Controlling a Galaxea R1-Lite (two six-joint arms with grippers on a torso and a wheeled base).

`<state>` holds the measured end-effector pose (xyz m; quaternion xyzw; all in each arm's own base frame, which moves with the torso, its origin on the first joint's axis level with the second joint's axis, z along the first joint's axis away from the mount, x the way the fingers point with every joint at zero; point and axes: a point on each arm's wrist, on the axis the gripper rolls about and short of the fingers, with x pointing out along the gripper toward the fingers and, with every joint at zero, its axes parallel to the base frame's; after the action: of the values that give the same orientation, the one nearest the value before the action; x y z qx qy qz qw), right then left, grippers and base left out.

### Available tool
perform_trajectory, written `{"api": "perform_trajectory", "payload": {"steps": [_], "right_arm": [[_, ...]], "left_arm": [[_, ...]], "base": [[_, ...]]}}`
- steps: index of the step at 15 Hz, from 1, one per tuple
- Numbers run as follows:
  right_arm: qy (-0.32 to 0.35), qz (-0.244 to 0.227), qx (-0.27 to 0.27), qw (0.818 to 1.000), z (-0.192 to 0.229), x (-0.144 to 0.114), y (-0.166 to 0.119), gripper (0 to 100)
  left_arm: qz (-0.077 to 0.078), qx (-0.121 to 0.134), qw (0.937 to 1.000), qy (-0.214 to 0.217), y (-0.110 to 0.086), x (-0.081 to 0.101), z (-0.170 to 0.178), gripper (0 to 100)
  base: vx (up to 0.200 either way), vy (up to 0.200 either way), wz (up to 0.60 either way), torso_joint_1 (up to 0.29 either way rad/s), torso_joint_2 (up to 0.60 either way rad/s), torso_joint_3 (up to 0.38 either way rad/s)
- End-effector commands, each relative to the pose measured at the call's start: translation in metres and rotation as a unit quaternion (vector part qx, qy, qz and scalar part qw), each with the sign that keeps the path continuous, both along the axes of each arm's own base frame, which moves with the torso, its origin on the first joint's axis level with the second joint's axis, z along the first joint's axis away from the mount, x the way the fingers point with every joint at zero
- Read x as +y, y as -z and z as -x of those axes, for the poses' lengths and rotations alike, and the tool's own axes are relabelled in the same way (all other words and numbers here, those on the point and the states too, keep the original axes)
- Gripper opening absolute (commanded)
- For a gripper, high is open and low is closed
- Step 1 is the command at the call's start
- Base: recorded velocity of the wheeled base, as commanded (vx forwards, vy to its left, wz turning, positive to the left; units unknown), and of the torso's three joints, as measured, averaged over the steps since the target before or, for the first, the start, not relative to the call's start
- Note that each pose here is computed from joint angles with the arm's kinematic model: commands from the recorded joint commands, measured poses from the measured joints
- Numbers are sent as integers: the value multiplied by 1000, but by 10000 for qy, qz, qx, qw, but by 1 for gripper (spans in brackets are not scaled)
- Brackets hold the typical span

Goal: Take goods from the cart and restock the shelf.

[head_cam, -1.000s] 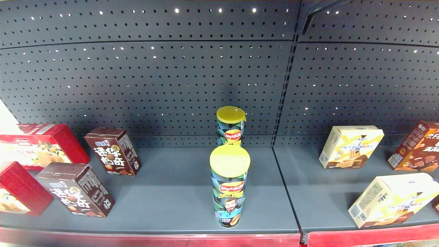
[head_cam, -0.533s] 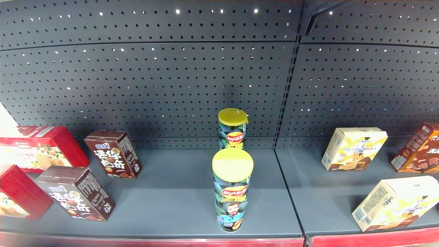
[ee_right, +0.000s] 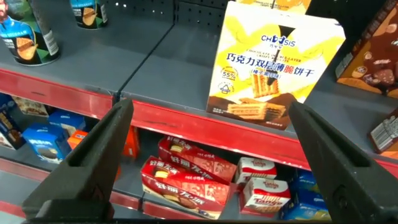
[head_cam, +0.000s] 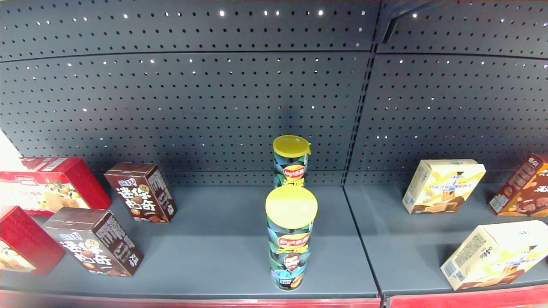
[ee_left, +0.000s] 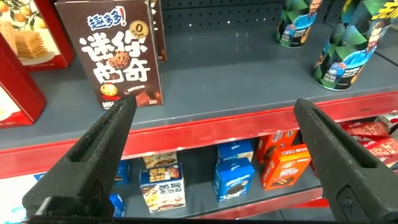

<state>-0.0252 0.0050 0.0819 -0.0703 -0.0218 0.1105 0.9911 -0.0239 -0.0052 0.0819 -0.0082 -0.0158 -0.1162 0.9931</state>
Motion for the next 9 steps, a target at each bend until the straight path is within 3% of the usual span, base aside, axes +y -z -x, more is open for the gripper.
{"api": "perform_trajectory", "payload": {"steps": [1,9], "right_arm": [[0,-2,4,10000,0,0,0,100],[131,-261,51,9996,0,-1,0,100]], "left_arm": [[2,11,10000,88,0,0,0,100],[0,4,9999,141,0,-1,0,100]], "base": [[0,0,0,0,0,0],[0,0,0,0,0,0]]}}
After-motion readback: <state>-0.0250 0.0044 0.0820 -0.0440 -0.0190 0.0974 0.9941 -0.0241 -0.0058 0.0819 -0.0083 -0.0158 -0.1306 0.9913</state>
